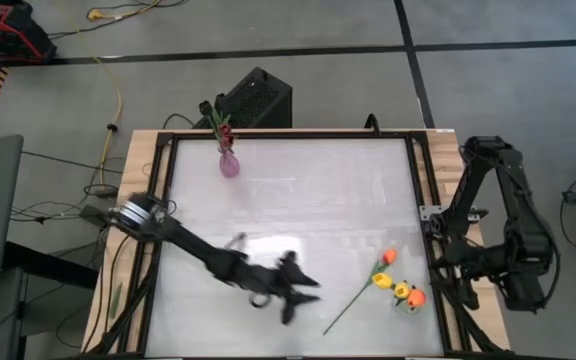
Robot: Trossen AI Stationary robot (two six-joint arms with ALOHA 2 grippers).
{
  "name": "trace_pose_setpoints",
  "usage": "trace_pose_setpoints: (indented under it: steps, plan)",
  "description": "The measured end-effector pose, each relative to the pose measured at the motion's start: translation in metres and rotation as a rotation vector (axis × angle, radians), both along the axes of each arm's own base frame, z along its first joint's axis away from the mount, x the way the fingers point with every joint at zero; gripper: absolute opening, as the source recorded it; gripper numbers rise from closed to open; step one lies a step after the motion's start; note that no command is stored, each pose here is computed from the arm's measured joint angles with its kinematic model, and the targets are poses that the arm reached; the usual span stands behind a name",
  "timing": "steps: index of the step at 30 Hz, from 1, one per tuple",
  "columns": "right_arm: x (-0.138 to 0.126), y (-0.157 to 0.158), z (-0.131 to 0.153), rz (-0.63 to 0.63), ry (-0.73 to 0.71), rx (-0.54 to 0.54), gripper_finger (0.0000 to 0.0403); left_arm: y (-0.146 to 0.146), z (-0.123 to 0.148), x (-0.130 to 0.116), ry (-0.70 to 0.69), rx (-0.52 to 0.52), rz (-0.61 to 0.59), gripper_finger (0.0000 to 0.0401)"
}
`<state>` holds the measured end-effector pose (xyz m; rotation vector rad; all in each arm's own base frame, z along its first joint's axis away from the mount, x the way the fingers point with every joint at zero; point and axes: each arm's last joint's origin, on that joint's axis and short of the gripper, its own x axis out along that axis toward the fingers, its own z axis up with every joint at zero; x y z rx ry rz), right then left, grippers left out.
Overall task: Sort flowers into vase by color
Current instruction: Put the orange flower into the transparent vase
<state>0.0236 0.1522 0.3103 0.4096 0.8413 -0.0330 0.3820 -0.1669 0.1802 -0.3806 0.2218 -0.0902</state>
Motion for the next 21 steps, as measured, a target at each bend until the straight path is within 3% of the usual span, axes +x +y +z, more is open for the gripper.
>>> trace_pose_setpoints:
  steps: [5,10,14,21]
  plan:
    - [0.003,0.0,-0.001,-0.018,0.024,0.005,0.0227,-0.016,-0.004,0.063,0.156,0.101,0.034,0.0167]
    - [0.005,0.004,-0.003,-0.03,0.027,-0.001,0.0226,-0.02,-0.013,0.118,0.274,0.125,0.076,0.0167]
    - [0.005,0.008,-0.004,-0.026,0.038,0.01,0.0226,-0.021,-0.031,0.146,0.343,0.15,0.067,0.0167]
    - [0.005,0.014,-0.007,-0.011,0.075,0.007,0.0226,-0.023,-0.069,0.166,0.409,0.148,0.045,0.0167]
